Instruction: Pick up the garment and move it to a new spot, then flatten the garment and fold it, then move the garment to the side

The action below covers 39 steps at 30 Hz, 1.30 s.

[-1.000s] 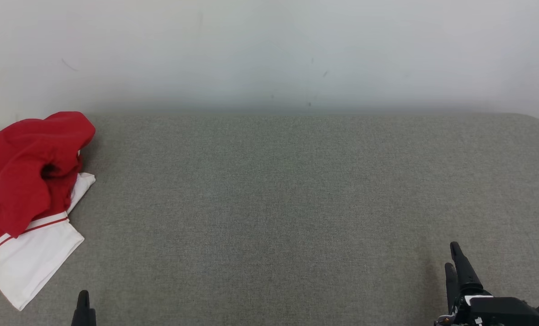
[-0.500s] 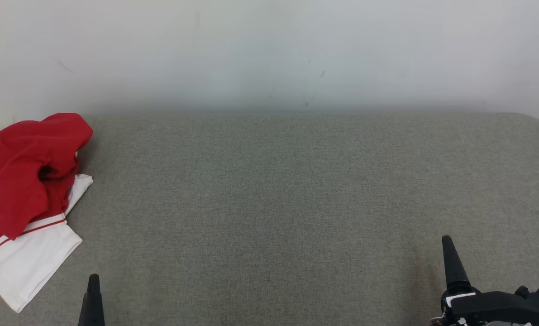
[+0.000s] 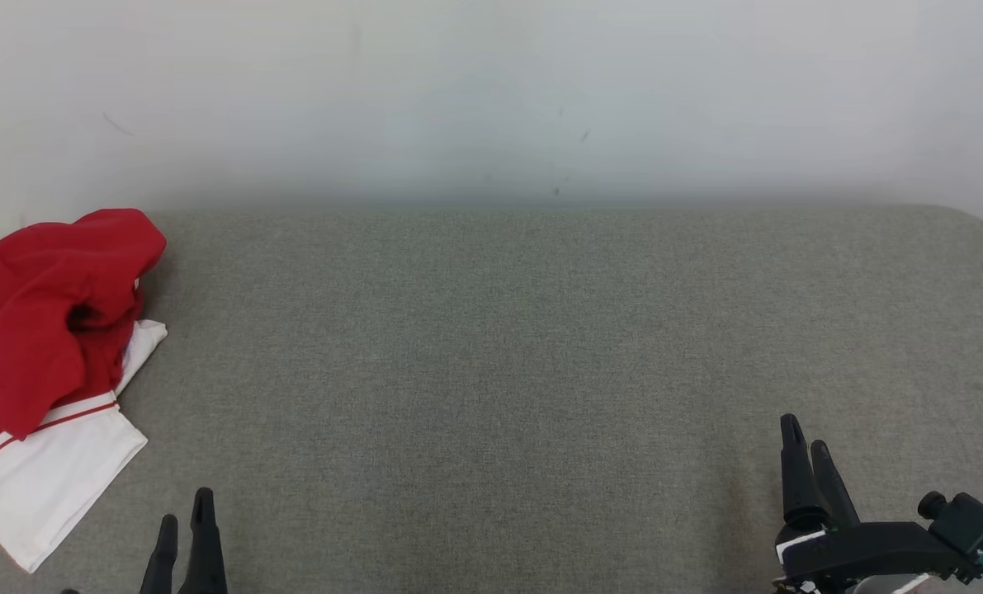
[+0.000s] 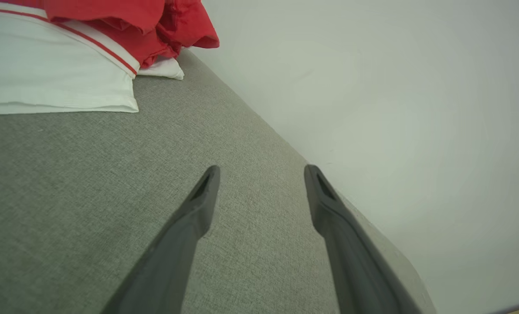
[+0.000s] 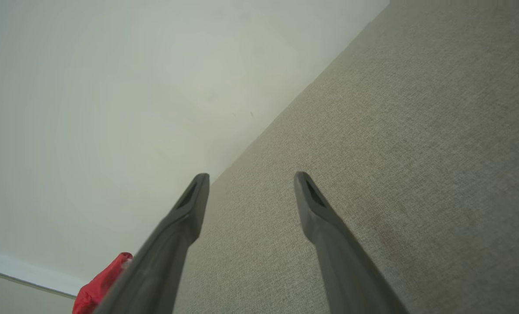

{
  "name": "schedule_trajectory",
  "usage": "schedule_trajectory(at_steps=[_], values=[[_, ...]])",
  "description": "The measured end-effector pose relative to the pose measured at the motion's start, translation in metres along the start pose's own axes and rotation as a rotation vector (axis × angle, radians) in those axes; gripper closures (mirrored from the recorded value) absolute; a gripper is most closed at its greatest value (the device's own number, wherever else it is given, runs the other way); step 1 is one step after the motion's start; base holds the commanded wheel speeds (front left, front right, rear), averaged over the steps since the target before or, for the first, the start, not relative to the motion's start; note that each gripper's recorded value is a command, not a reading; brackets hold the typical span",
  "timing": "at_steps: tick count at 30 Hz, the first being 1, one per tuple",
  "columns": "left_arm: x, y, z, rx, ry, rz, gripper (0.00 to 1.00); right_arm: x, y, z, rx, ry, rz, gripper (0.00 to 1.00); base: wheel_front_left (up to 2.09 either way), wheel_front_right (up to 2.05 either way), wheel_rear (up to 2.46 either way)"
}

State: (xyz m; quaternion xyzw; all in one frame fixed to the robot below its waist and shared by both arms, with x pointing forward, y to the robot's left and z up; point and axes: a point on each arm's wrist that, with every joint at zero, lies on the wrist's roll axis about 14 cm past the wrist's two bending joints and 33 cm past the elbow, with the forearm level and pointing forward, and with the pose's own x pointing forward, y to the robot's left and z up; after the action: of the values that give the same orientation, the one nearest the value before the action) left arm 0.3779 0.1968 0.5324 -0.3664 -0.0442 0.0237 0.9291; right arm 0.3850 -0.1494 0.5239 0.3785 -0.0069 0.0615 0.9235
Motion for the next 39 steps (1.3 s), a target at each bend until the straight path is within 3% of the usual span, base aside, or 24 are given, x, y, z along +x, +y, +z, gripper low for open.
schedule_trajectory(at_steps=[14,39], values=[[0.001,-0.008,0.004,0.257,-0.020,-0.029,0.00,-0.001,0.016,-0.001,-0.245,-0.012,0.062,0.00,0.00,0.00,0.00],[0.000,-0.026,0.003,0.551,-0.057,-0.115,0.00,-0.008,0.021,-0.009,-0.520,-0.014,0.102,0.00,0.00,0.00,0.00]])
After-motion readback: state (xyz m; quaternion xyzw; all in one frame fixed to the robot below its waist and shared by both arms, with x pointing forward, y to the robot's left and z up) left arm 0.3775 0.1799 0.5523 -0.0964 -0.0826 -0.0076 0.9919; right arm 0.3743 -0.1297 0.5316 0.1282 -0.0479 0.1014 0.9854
